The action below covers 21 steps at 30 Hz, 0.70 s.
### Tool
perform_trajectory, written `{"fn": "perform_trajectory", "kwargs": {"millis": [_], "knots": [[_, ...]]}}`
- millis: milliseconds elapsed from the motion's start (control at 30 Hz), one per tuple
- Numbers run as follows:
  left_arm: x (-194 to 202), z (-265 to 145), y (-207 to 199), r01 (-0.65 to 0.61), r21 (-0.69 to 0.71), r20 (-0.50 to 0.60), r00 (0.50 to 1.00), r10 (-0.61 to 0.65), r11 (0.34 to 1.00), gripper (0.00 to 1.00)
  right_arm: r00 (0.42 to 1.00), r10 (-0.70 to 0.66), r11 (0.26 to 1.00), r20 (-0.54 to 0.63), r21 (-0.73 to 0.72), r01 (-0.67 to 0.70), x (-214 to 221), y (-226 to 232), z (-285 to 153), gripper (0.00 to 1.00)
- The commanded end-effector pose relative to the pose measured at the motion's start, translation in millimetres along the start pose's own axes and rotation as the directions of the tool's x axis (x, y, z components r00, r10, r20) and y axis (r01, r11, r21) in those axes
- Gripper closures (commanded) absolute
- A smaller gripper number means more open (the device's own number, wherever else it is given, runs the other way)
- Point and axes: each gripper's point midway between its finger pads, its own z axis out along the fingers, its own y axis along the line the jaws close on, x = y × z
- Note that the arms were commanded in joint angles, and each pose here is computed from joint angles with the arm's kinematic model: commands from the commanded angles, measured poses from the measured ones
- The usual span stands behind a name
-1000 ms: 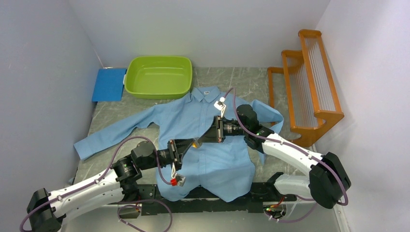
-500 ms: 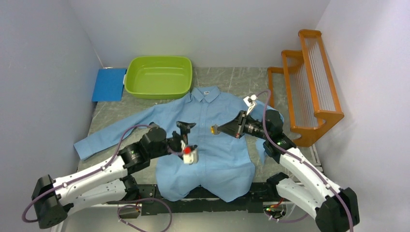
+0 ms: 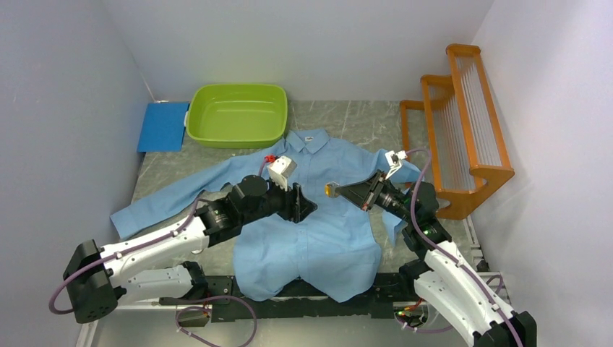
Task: Pin the brooch onto the clothing
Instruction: Pin the brooch to the clothes.
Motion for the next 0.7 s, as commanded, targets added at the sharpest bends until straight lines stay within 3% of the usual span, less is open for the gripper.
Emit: {"fn": "perform_trajectory", "kwargs": {"millis": [0, 100, 133, 267, 467, 533, 667], "knots": [[-27, -1, -34, 0.309, 0.173, 0.116, 0.937, -0.33, 0.935, 0.58, 0.997, -0.026, 0.997, 0.067, -0.077, 0.031, -18, 20, 1, 1.0], [-35, -7, -37, 0.323, 0.223, 0.161, 0.918, -0.362, 0.92, 0.42, 0.998, -0.013, 0.995, 0.061, -0.095, 0.019, -17, 22, 2, 1.0], [-39, -10, -39, 0.319, 0.243, 0.177, 0.914, -0.365, 0.916, 0.41, 0.998, -0.007, 0.995, 0.058, -0.101, 0.013, -16, 23, 2, 1.0], [-52, -20, -49, 0.297, 0.352, 0.191, 0.905, -0.379, 0.888, 0.49, 0.999, 0.006, 0.993, 0.048, -0.122, 0.0, -14, 26, 2, 1.0], [-65, -18, -49, 0.325, 0.458, 0.177, 0.879, -0.444, 0.827, 0.48, 1.0, 0.004, 0.989, 0.031, -0.149, 0.0, -13, 32, 2, 1.0], [-67, -15, -48, 0.328, 0.479, 0.174, 0.874, -0.454, 0.814, 0.52, 1.0, 0.001, 0.988, 0.029, -0.156, 0.003, -14, 35, 1, 1.0], [-66, -7, -55, 0.318, 0.493, 0.131, 0.893, -0.431, 0.81, 0.52, 1.0, -0.002, 0.988, 0.024, -0.153, 0.005, -14, 36, 1, 1.0]]}}
